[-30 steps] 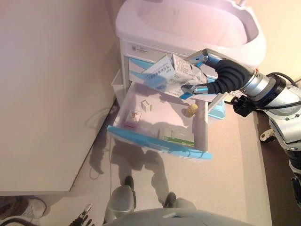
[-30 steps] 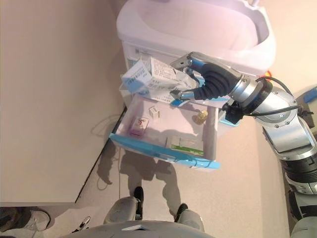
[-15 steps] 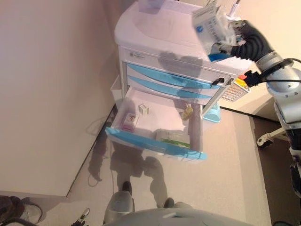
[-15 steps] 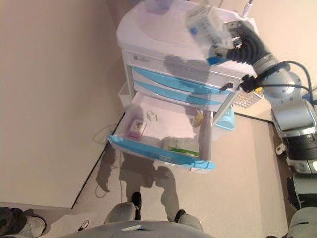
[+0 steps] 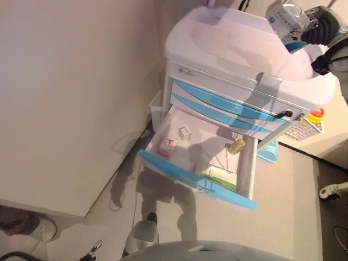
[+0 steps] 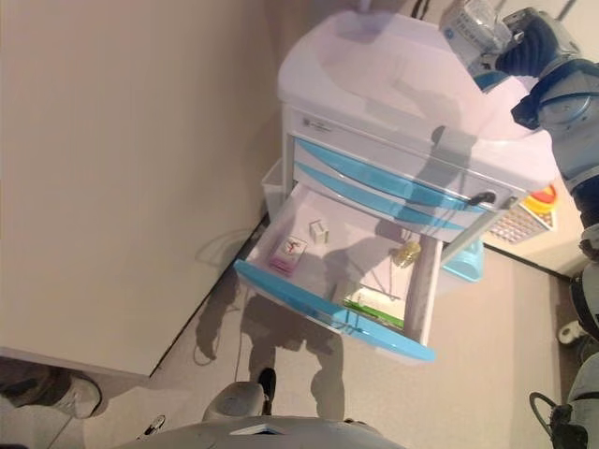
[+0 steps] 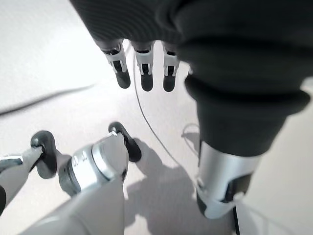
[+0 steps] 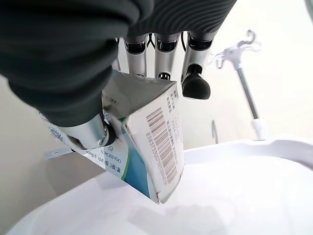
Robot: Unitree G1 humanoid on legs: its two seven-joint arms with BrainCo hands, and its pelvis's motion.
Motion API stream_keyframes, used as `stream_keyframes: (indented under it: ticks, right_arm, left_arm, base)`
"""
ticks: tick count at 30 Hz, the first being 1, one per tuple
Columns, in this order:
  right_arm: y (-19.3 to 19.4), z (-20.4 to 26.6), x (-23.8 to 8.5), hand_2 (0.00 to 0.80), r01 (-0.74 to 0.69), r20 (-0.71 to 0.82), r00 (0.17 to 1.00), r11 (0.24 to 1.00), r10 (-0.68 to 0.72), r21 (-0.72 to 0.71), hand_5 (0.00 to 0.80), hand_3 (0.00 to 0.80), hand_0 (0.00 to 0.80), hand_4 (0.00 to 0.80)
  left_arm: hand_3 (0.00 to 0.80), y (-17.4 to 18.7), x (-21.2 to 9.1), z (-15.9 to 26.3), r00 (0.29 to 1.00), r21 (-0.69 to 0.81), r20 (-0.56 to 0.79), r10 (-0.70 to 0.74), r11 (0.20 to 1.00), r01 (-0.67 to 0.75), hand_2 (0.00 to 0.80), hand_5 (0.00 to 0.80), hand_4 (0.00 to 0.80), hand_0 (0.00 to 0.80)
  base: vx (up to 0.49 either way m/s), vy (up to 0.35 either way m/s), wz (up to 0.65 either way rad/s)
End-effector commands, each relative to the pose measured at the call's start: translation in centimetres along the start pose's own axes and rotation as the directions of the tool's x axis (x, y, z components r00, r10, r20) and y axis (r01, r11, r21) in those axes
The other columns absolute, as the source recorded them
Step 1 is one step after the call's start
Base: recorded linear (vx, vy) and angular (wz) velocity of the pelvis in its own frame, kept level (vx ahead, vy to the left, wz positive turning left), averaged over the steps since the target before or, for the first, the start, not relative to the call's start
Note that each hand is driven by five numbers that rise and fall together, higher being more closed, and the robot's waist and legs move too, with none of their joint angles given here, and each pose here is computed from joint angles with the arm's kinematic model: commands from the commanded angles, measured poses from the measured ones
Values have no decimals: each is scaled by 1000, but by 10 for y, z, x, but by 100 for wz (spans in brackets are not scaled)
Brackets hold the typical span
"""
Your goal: Open the drawer and pick up the medicine
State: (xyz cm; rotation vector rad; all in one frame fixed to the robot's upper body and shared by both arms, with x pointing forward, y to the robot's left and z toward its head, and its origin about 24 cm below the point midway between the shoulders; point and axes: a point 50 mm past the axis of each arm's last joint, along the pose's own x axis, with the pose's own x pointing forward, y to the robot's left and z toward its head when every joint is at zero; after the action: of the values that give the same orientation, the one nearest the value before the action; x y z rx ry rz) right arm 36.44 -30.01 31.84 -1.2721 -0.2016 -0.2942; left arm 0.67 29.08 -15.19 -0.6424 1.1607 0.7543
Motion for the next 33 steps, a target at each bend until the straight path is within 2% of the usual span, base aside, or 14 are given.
stream_keyframes:
  ticks: [1,6,11,21,29,33]
  right_arm:
    - [-50,13,3,800,131,40,991,981,-127,-142,800,800,800,800]
    - [-41,16,9,800,81,38,997,960,-74,-269,800,800,800,800]
    - [-28,15,13,800,33,24,999,951,-27,-308,800,800,800,800]
    - [1,-24,9,800,-89,-103,993,927,55,-364,800,800,800,800]
    - [19,-51,1,800,-160,-205,975,897,80,-412,800,800,800,800]
    - [17,-62,-3,800,-159,-256,966,880,45,-447,800,800,800,800]
  left_arm:
    - [0,15,-5,6,999,120,-21,49,992,-46,0,0,0,0]
    - [0,13,-5,4,998,137,-29,49,990,-45,0,0,0,0]
    - [0,12,-6,7,999,139,-30,45,989,-41,0,0,0,0]
    - [0,9,-6,8,999,139,-45,25,990,-19,0,0,0,0]
    - [0,8,-5,8,997,121,-66,26,993,-18,0,0,0,0]
    - [0,6,-4,7,997,112,-62,38,993,-30,0,0,0,0]
  base:
    - [41,50,9]
    - [38,45,5]
    - [31,35,1]
    - [-10,26,13]
    - [24,-3,1]
    - [0,0,0]
